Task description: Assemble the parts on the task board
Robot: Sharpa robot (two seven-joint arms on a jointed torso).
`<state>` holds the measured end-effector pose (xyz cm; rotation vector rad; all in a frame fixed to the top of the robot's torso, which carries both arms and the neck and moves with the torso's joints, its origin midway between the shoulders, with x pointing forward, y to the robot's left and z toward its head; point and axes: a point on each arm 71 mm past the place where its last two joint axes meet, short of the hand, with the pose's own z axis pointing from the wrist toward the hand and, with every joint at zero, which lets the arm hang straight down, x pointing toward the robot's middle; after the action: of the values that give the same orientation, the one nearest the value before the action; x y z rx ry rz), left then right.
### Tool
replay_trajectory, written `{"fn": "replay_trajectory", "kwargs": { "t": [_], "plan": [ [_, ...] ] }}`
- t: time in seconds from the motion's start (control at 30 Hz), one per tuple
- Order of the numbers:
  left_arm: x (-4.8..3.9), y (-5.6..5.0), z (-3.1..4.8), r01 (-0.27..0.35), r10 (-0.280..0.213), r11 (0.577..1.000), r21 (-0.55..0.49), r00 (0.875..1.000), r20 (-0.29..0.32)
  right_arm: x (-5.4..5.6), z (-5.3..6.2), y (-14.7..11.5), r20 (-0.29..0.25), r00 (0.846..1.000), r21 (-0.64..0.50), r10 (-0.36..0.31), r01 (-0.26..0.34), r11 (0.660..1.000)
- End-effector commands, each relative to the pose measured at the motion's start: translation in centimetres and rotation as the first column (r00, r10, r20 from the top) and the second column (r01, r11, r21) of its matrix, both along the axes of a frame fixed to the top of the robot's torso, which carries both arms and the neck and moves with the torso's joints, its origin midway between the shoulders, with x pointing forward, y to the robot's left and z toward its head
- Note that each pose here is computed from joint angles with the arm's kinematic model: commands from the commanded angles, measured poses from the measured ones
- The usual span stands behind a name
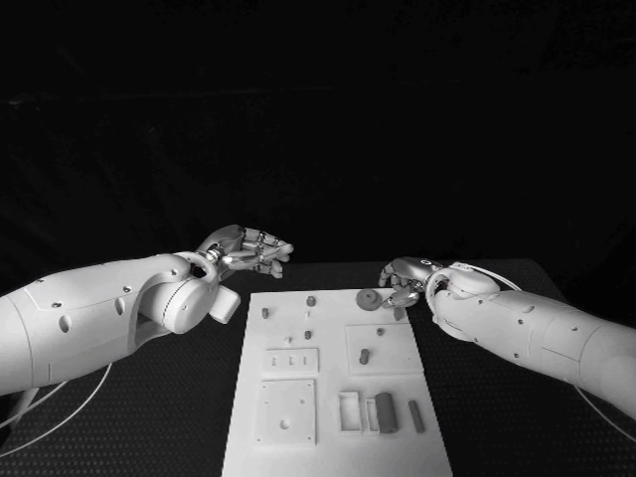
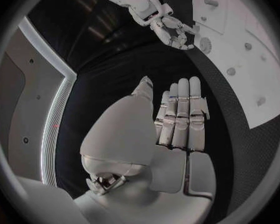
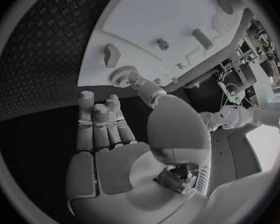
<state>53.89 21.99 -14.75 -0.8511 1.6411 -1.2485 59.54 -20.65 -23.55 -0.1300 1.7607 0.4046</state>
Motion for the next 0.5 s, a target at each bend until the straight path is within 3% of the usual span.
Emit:
{"fn": "replay_trajectory", "kwargs": {
  "t": [0.03,0.5],
  "plan": [
    [-0.23,-0.4,0.12,0.029,-0.029,1.0,-0.005,1.0,0.008,0.0,0.0,0.4,-0.001,1.0,-0.021,0.021,-0.021,1.0],
    [-0.69,-0.6,0.22,0.043,-0.043,0.999,0.0,0.999,0.007,0.4,0.4,1.5,0.002,1.0,-0.021,0.02,-0.02,1.0]
  ]
}}
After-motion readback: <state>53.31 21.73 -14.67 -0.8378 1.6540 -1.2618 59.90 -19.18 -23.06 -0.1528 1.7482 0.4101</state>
